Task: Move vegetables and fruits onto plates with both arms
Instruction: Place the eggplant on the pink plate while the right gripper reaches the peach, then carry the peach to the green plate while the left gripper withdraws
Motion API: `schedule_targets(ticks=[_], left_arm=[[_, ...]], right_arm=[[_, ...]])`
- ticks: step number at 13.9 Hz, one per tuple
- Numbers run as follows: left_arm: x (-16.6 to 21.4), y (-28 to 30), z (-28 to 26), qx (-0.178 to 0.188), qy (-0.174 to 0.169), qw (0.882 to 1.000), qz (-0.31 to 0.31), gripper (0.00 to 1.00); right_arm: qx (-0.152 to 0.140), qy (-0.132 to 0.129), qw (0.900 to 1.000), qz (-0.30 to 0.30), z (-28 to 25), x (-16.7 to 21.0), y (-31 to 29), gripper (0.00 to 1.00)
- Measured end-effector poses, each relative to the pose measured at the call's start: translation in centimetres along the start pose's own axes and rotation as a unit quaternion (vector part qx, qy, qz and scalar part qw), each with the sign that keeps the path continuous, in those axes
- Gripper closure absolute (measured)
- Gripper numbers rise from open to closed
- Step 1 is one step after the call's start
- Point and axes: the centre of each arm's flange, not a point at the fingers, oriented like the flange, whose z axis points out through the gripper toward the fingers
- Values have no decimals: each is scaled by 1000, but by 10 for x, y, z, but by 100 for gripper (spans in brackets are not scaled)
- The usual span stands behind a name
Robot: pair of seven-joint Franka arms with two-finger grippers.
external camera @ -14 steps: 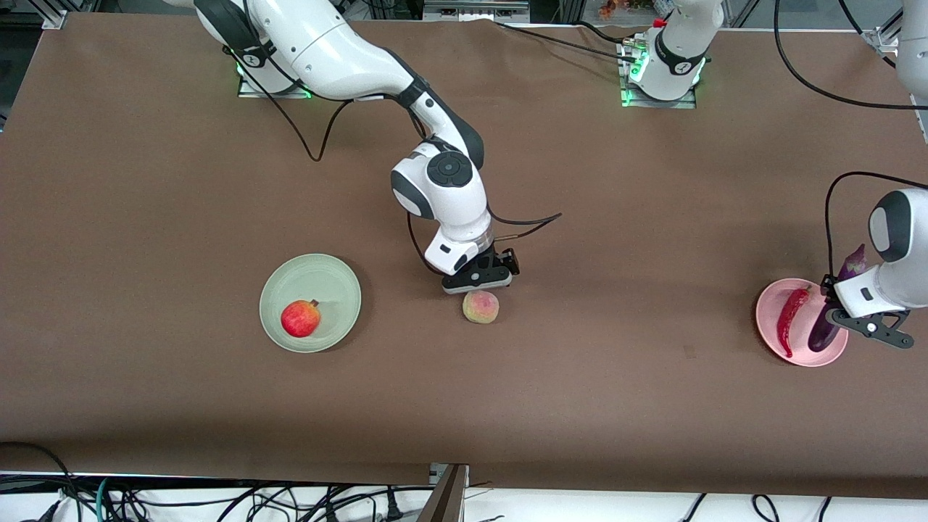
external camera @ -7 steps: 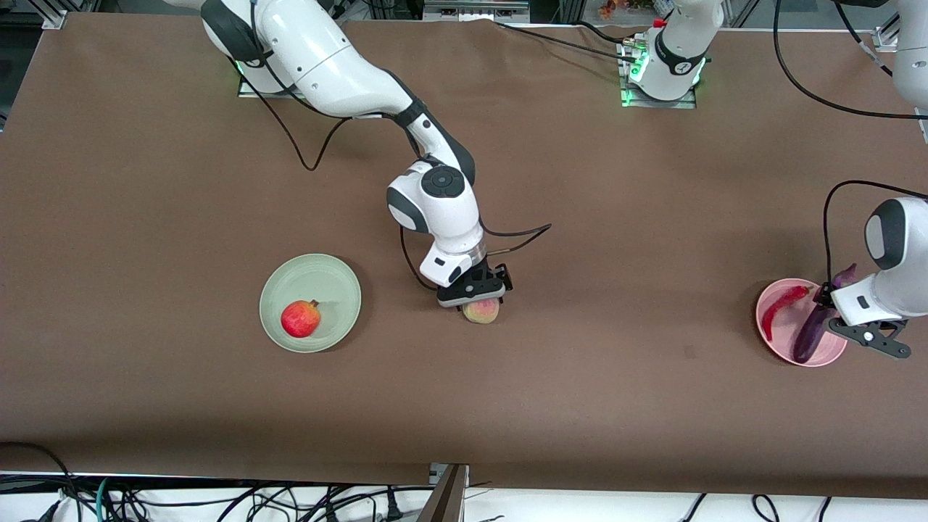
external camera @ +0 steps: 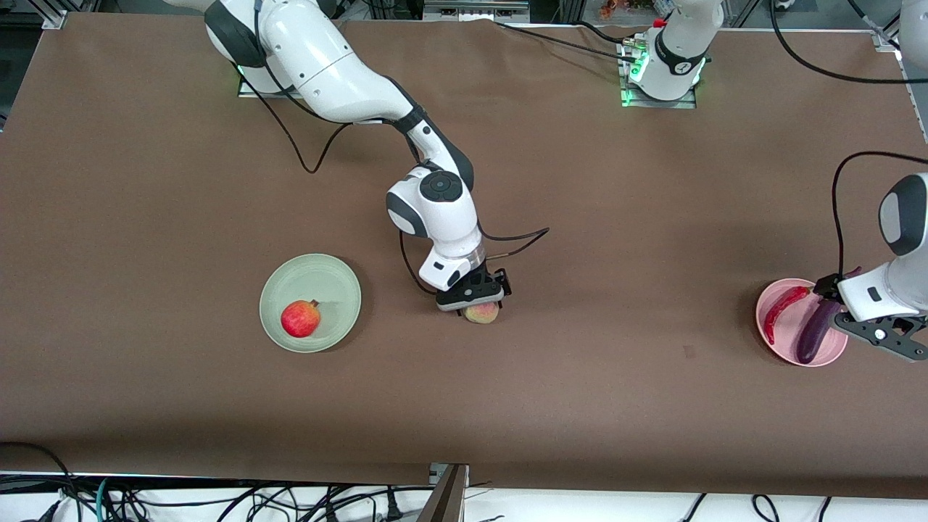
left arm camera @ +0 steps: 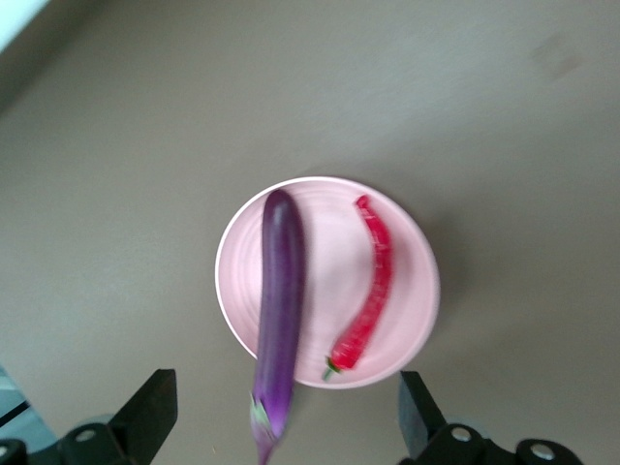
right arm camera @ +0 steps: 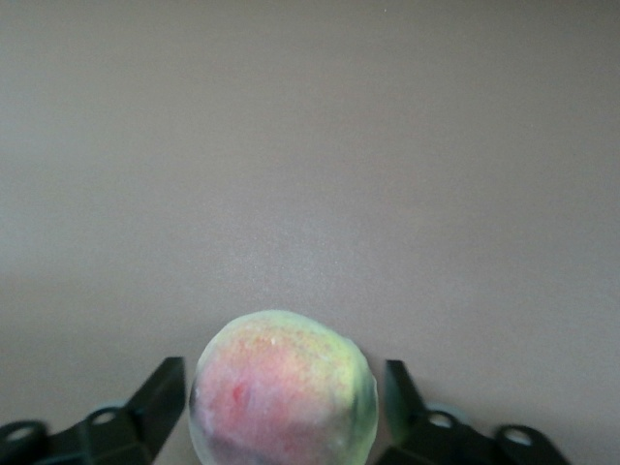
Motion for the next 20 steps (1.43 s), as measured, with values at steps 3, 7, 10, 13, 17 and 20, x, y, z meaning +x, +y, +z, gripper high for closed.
schedule_targets(ticks=[3, 7, 10, 13, 17, 20], left_arm=[[5, 38, -71, -38, -18, 997, -59, 0], [-2, 48, -124, -102, -20, 989, -102, 0], [-4, 52, -156, -100, -2, 990, -103, 0], [-11, 62, -197, -92, 24, 990, -106, 0], [-38, 90, -260, -98, 52, 984, -140, 0], [-70, 112, -279, -102, 59, 976, -182, 0]], right_arm=[[-1, 3, 1000, 1, -1, 3, 3, 24], [-30, -14, 999, -26, -11, 23, 22, 24], [-55, -56, 995, -69, -42, 57, 60, 24], [-65, -123, 983, -123, -78, 82, 121, 24], [-69, -189, 966, -165, -110, 79, 207, 24], [-62, -222, 961, -152, -103, 58, 250, 24]])
